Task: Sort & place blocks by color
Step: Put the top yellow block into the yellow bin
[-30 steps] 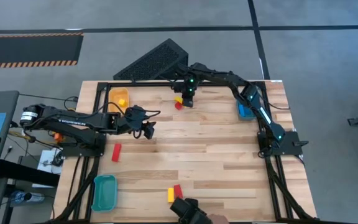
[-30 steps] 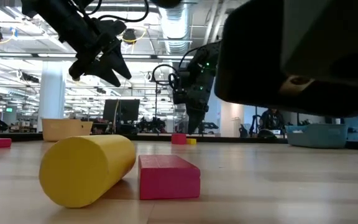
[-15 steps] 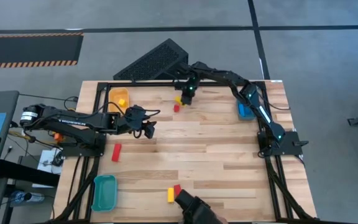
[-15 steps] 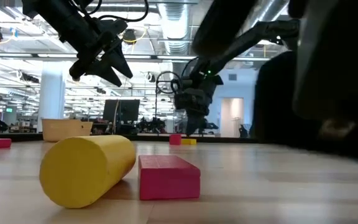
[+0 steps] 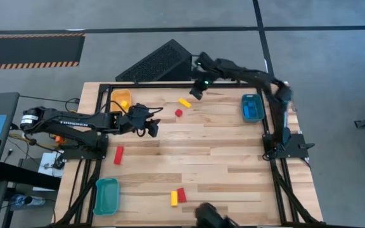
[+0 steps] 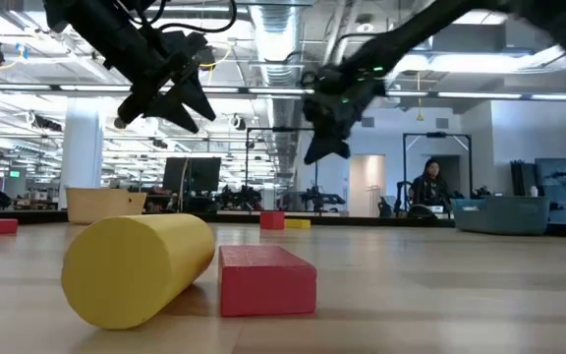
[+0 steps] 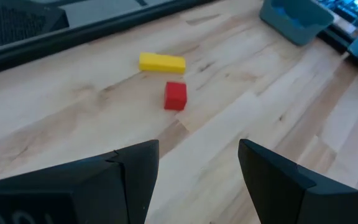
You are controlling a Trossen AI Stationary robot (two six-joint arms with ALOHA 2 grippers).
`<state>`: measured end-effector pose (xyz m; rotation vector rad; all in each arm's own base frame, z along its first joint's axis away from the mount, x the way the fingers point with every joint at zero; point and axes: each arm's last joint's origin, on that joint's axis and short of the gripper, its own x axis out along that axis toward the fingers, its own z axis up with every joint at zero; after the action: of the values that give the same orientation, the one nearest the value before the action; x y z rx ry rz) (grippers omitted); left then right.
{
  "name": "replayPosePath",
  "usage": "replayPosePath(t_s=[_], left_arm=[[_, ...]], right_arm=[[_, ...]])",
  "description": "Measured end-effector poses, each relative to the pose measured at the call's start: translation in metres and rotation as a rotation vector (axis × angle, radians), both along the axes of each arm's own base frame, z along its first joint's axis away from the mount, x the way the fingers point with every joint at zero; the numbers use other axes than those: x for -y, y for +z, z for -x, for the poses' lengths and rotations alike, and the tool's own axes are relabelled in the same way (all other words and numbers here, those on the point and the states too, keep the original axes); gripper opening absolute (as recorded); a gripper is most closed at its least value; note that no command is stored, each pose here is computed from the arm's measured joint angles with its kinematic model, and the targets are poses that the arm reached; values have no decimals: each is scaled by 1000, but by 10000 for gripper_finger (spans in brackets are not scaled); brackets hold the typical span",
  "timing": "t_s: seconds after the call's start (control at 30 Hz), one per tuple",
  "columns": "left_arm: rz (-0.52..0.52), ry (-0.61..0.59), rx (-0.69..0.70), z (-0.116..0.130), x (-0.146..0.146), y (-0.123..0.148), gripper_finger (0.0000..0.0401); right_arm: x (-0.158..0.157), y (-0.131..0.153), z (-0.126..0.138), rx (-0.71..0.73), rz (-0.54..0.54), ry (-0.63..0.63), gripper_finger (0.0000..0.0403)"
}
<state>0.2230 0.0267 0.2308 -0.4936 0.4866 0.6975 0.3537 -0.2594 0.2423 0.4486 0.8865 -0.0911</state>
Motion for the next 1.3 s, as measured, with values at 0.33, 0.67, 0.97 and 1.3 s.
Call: replayPosePath(t_s=[0.33, 0.67, 0.97, 1.3], left_arm=[[-53, -16, 42, -5, -11, 5, 206], [-38, -72, 82, -8, -24, 8, 206], [-8, -78, 121, -14, -30, 6, 206], [-61, -95, 236, -31, -37, 7, 206]], right_arm=[[-68, -26, 63, 84, 104, -293, 0], [-92, -36, 64, -47, 140, -306, 0], [-121, -2, 77, 126, 219, -347, 0], [-179, -3, 123, 357, 163, -378, 0]])
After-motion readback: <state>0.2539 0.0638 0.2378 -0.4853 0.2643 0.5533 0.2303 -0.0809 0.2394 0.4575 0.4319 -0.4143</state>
